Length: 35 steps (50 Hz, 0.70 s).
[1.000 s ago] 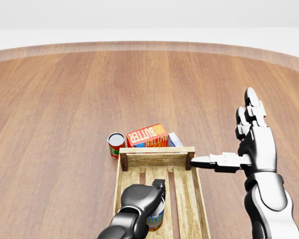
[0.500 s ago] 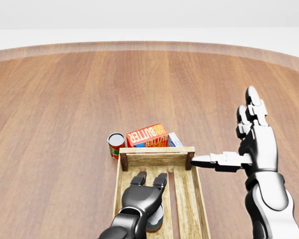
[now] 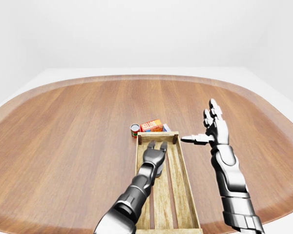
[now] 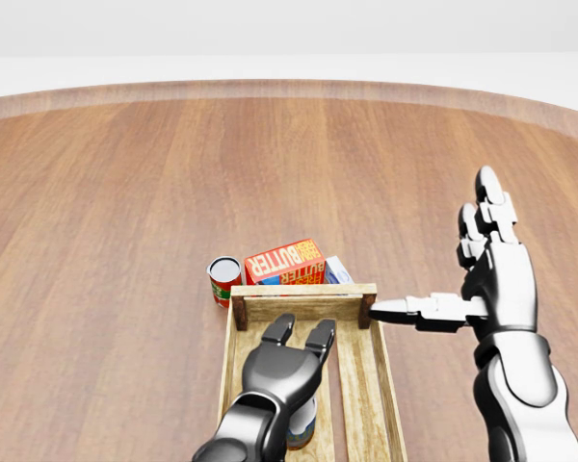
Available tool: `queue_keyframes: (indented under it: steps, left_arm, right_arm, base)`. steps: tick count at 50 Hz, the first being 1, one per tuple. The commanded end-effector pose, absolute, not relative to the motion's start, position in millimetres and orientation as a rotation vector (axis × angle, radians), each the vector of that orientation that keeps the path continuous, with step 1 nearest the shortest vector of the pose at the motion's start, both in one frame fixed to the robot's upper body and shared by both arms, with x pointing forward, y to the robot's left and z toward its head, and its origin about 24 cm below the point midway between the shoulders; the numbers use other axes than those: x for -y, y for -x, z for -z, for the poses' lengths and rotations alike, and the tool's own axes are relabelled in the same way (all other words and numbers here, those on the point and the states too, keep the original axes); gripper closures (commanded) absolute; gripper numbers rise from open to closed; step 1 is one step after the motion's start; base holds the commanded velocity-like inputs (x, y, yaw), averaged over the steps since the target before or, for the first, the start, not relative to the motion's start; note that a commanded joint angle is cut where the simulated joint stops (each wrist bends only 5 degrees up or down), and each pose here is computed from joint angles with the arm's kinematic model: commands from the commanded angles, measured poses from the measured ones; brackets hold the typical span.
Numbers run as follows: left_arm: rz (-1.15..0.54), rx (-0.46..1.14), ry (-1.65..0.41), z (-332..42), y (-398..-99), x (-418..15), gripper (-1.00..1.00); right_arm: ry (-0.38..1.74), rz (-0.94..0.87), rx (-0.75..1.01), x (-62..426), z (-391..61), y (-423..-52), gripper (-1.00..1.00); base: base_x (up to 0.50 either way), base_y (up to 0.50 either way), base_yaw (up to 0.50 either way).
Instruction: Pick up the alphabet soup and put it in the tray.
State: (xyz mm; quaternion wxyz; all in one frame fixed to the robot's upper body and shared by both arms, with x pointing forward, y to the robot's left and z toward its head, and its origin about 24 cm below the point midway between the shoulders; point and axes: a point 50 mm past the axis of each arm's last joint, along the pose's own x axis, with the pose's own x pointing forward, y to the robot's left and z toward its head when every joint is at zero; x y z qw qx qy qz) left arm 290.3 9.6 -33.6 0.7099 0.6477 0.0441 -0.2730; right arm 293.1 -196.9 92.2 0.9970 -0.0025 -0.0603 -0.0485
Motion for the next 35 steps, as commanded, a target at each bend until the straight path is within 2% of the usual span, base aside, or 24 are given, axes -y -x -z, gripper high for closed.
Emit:
queue_keyframes:
  steps: [1,19,35]
  left_arm:
    - [0.594,0.001,-1.523,9.3,-284.6,-9.1,-1.0]
    - [0.521,-0.002,-1.672,-23.8,-276.7,-27.4,-1.0]
    - [0.375,0.014,-1.718,-79.4,-272.9,-40.8,-1.0]
  right_arm:
    - [0.007,0.101,0.135,196.5,-95.4,-292.1,-1.0]
    - [0.001,0.106,0.175,195.9,-104.6,-290.9,-1.0]
    - [-0.01,0.107,0.237,196.4,-118.9,-288.3,-1.0]
  base:
    - [0.0,0.0,0.0]
    - [0.0,0.0,0.0]
    - [0.0,0.0,0.0]
